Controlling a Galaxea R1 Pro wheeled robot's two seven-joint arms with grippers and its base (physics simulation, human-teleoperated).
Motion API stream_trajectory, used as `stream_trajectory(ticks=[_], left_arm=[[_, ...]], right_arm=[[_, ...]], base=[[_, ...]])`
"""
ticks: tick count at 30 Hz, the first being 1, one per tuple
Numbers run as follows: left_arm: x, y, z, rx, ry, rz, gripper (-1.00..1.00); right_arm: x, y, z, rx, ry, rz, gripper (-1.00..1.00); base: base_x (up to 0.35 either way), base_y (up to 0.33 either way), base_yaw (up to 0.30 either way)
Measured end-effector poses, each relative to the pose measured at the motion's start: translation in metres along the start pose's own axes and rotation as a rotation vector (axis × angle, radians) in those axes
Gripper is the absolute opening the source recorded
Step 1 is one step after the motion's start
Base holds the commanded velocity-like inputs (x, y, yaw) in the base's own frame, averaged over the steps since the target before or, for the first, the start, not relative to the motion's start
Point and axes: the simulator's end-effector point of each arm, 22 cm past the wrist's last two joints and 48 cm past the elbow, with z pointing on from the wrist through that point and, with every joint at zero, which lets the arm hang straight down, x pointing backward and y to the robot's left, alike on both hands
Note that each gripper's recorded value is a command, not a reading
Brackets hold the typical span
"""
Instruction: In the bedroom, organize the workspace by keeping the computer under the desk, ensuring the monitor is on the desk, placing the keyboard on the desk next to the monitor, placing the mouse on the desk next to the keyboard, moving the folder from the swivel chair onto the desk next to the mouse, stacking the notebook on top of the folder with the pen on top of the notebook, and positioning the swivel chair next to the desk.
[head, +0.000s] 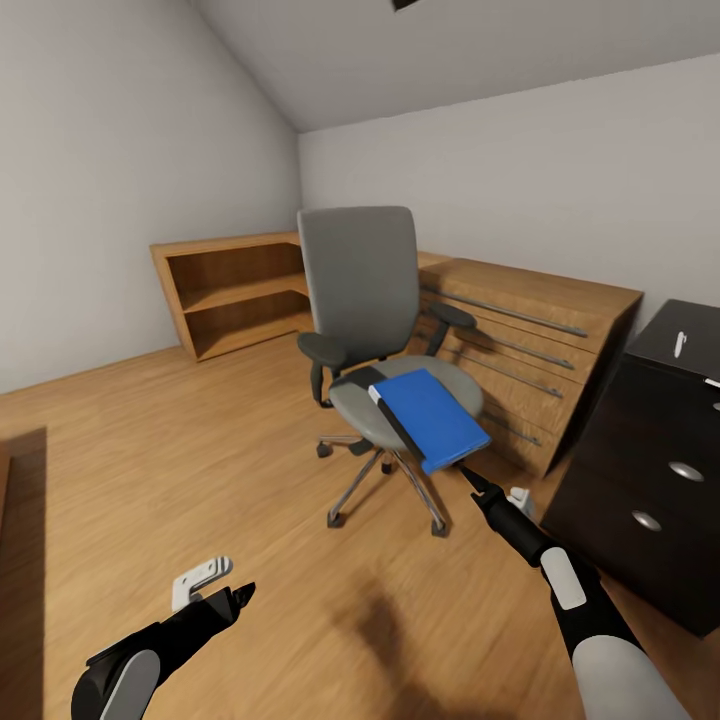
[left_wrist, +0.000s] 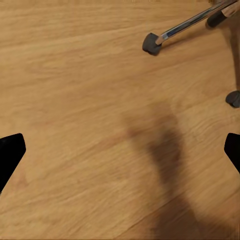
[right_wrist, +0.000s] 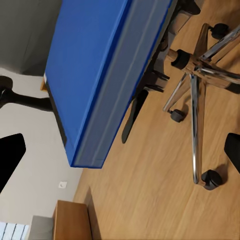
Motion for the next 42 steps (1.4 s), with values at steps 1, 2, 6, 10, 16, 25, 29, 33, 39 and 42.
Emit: stream_trajectory(ticks=[1, 2, 6, 10, 16, 25, 29, 33, 39, 42], left_arm=[[0.0, -0.0001, 0.0, 0.0, 0.0, 0.0, 1.0], [0.0, 0.0, 0.0, 0.0, 0.0, 0.0, 1.0], [0.0001, 0.0001, 0.0002, 0.0, 0.0, 0.0, 1.0], [0.0001, 0.0001, 0.0002, 0.0, 0.0, 0.0, 1.0], [0.0001, 0.0001, 0.0002, 0.0, 0.0, 0.0, 1.0], [0.0001, 0.0, 0.0002, 0.0, 0.0, 0.0, 1.0], [0.0002, -0.0001, 0.0002, 0.0, 0.0, -0.001, 1.0], [0.0002, 0.0, 0.0002, 0.0, 0.0, -0.001, 1.0], [0.0, 0.0001, 0.0001, 0.0, 0.0, 0.0, 1.0], [0.0, 0.0001, 0.0001, 0.0, 0.0, 0.0, 1.0]], right_arm=[[0.0, 0.0, 0.0, 0.0, 0.0, 0.0, 1.0], [-0.0001, 0.0001, 0.0001, 0.0, 0.0, 0.0, 1.0], [0.0, 0.0, 0.0002, 0.0, 0.0, 0.0, 1.0], [-0.0001, 0.0, 0.0002, 0.0, 0.0, 0.0, 1.0], [0.0, -0.0001, 0.0001, 0.0, 0.0, 0.0, 1.0], [0.0002, -0.0001, 0.0002, 0.0, 0.001, -0.001, 1.0], [0.0002, -0.0004, 0.0001, 0.001, 0.001, 0.0, 1.0], [0.0001, -0.0003, 0.0001, 0.0, 0.0, 0.0, 1.0], [0.0002, -0.0003, 0.0, 0.001, 0.0, 0.0, 1.0], [0.0002, -0.0003, 0.0, 0.0, 0.0, 0.0, 1.0]], base=[[0.189, 0.037, 0.0], [0.151, 0.029, 0.0], [0.071, 0.014, 0.0], [0.02, 0.004, 0.0], [0.033, 0.008, 0.0], [0.117, 0.055, 0.0], [0.019, 0.008, 0.0], [0.007, 0.003, 0.0], [0.091, 0.054, 0.0], [0.103, 0.066, 0.0]])
